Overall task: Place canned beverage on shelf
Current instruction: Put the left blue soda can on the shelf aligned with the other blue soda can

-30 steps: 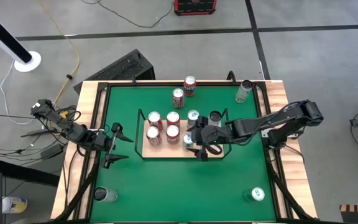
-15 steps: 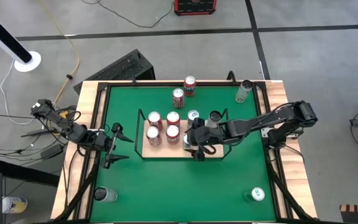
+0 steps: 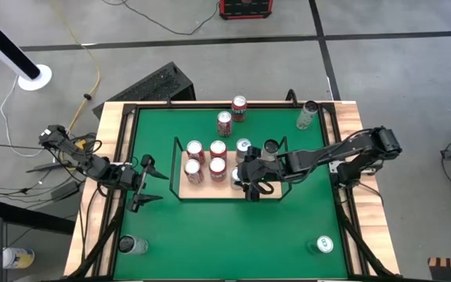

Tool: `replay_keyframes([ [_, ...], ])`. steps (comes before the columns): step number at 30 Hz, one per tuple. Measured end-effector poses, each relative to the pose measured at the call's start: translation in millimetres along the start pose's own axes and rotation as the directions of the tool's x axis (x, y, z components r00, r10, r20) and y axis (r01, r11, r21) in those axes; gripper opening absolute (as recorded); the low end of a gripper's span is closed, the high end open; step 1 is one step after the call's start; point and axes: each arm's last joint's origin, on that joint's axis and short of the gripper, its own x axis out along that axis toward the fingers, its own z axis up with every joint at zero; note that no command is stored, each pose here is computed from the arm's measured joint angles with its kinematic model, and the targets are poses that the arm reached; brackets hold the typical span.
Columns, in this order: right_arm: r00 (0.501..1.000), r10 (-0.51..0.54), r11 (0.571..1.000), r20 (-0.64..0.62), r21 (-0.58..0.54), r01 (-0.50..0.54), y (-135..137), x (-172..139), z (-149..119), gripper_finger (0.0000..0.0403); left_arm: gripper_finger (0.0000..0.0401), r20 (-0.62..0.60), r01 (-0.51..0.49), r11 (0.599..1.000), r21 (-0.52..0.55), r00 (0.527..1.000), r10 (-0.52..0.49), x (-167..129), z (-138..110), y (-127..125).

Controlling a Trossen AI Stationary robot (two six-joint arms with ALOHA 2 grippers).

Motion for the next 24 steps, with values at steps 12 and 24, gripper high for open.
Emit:
replay_keyframes([
  [12, 0.998, -0.062, 0.997, -0.032, 0.038, 0.063, -4, -6, -3, 0.0274, 0.0293, 0.0, 0.0, 1.0, 0.0, 1.0, 0.0, 0, 0, 0],
  [24, 0.992, -0.12, 0.989, -0.042, 0.085, 0.124, -13, -7, -4, 0.0276, 0.0293, -0.001, -0.001, 1.0, 0.001, 1.0, 0.001, 0, 0, 0],
])
